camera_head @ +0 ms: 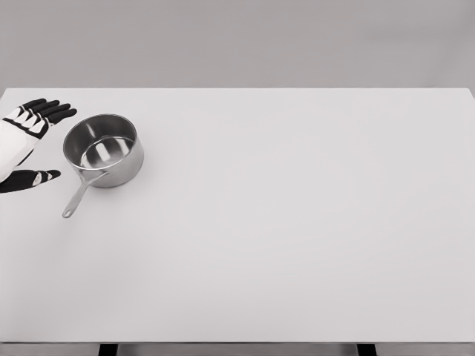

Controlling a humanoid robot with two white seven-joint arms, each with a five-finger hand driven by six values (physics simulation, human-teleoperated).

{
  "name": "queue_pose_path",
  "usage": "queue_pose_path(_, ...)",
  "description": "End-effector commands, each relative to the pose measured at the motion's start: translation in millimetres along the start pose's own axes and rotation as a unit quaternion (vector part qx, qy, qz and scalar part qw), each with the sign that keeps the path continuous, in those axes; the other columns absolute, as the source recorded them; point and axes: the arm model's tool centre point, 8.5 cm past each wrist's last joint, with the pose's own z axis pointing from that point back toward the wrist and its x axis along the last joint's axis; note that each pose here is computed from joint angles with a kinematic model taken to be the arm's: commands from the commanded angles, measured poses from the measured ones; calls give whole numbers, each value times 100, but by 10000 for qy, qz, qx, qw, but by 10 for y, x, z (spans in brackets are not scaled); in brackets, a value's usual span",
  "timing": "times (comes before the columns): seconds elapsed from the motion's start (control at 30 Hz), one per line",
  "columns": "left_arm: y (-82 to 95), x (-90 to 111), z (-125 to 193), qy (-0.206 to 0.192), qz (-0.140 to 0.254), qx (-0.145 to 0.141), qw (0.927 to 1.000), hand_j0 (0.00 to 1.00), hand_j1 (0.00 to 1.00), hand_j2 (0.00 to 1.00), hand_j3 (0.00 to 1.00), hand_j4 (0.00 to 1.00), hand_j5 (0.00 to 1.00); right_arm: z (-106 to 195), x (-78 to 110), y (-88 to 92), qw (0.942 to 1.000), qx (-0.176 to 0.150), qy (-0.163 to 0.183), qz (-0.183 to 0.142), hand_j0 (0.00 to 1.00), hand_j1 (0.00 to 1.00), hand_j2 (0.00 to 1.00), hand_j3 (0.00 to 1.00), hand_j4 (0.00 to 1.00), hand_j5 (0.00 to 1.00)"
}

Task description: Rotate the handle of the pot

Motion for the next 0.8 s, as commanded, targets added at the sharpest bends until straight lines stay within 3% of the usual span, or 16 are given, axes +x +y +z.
queue_pose_path(0.0, 8, 1, 0, -5, 16, 13, 10000, 100, 100, 100, 100, 100, 100, 0, 0, 0, 10000, 1, 0, 1, 100, 100, 100, 100, 100, 100)
queue_pose_path(0.3, 103, 73, -59, -140, -84, 130, 9998, 100, 100, 100, 100, 100, 100, 0, 0, 0, 10000, 1, 0, 1, 100, 100, 100, 100, 100, 100)
queue_pose_path(0.47, 200, 299, -142, -458, -224, 294, 9983, 100, 100, 100, 100, 100, 100, 0, 0, 0, 10000, 1, 0, 1, 100, 100, 100, 100, 100, 100)
queue_pose_path(0.6, 134, 364, -185, -592, 30, 323, 9977, 100, 100, 100, 100, 100, 100, 0, 0, 0, 10000, 1, 0, 1, 100, 100, 100, 100, 100, 100)
queue_pose_path(0.77, -30, 559, -393, -993, 151, 109, 9949, 100, 100, 100, 100, 100, 100, 0, 0, 0, 10000, 1, 0, 1, 100, 100, 100, 100, 100, 100)
